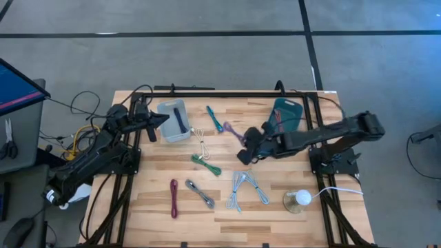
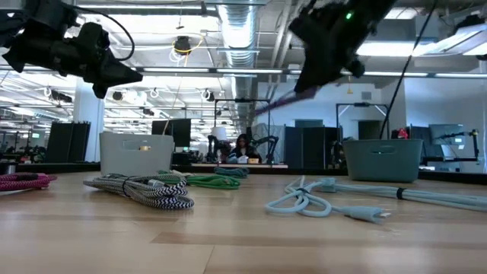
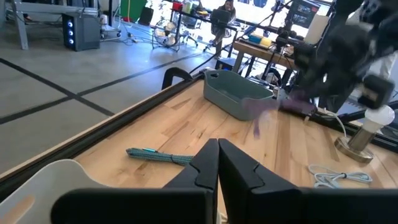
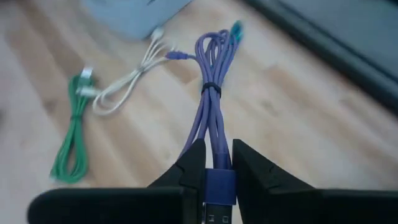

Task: Pick & Place USB Port
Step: Put the purple USB cable into the blue bin

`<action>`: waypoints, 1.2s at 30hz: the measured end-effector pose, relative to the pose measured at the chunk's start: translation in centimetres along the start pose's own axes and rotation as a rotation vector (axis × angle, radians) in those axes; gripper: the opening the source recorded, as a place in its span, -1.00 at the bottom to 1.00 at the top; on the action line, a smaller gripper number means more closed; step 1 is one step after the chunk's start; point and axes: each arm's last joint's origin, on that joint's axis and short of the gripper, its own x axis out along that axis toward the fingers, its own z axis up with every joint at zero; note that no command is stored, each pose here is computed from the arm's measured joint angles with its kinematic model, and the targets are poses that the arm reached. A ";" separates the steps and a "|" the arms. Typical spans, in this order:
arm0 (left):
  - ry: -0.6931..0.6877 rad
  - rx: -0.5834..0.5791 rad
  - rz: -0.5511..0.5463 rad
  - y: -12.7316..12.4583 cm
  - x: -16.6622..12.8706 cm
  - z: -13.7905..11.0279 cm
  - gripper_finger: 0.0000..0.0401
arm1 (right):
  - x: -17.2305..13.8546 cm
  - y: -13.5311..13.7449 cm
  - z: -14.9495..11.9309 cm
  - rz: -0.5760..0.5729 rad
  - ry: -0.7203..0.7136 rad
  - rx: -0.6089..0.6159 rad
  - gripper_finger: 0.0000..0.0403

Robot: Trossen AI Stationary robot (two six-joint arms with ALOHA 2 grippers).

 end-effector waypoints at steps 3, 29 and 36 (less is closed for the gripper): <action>0.009 -0.005 0.000 0.1 0.1 -0.1 -0.95 | -1.9 -1.5 0.6 -0.049 -0.039 0.013 -0.77; 0.013 -0.008 0.001 0.2 0.3 -0.1 -0.95 | -7.0 -9.7 -4.1 -0.468 0.167 0.160 -0.77; 0.010 -0.006 0.001 0.2 0.3 -0.1 -0.95 | -5.6 -10.8 -7.6 -0.498 0.229 0.195 -0.77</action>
